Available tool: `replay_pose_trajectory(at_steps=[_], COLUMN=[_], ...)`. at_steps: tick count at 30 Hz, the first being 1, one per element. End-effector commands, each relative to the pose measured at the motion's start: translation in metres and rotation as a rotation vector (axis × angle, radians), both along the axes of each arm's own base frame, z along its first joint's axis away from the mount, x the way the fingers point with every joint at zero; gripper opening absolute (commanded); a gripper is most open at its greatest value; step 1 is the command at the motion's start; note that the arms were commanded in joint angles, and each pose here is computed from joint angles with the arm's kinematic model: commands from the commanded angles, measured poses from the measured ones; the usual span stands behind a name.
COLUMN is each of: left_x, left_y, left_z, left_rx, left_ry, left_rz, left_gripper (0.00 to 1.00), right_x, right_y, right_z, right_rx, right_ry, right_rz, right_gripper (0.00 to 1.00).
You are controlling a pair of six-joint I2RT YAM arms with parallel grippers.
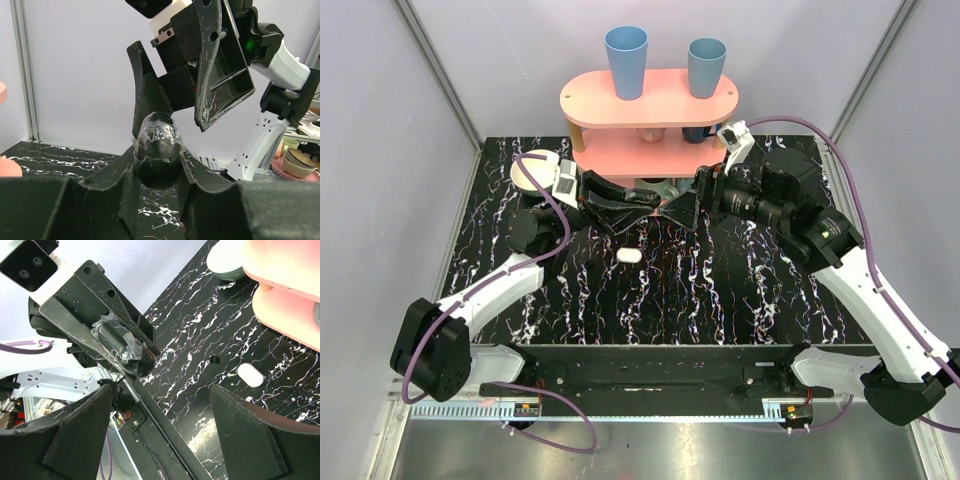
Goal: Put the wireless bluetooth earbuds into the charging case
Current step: Open the charging case.
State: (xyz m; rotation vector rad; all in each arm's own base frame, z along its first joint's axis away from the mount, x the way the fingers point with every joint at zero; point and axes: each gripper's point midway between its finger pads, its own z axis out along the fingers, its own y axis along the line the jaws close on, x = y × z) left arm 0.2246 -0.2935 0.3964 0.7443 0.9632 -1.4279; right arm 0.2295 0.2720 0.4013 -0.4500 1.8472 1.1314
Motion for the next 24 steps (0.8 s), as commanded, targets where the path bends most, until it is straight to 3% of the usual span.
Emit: replay_pose_trajectory(at_steps=[1,24], left_x=[-0.006,-0.046], left_y=[0.002,0.003], left_z=[0.01,0.037], left_rx=[-0.019,-0.059], left_ry=[-0.052,-0.132], left_rz=[-0.005,-0.142], left_gripper=[0.0,0.0], right_x=[0.0,0.011], right_y=[0.007,0.006], right_z=[0.026,0.021], right_rx=[0.06,0.061], right_ry=[-0.058,-0.041], right_rz=[0.006,-0.058], right_gripper=[0.86,0.86])
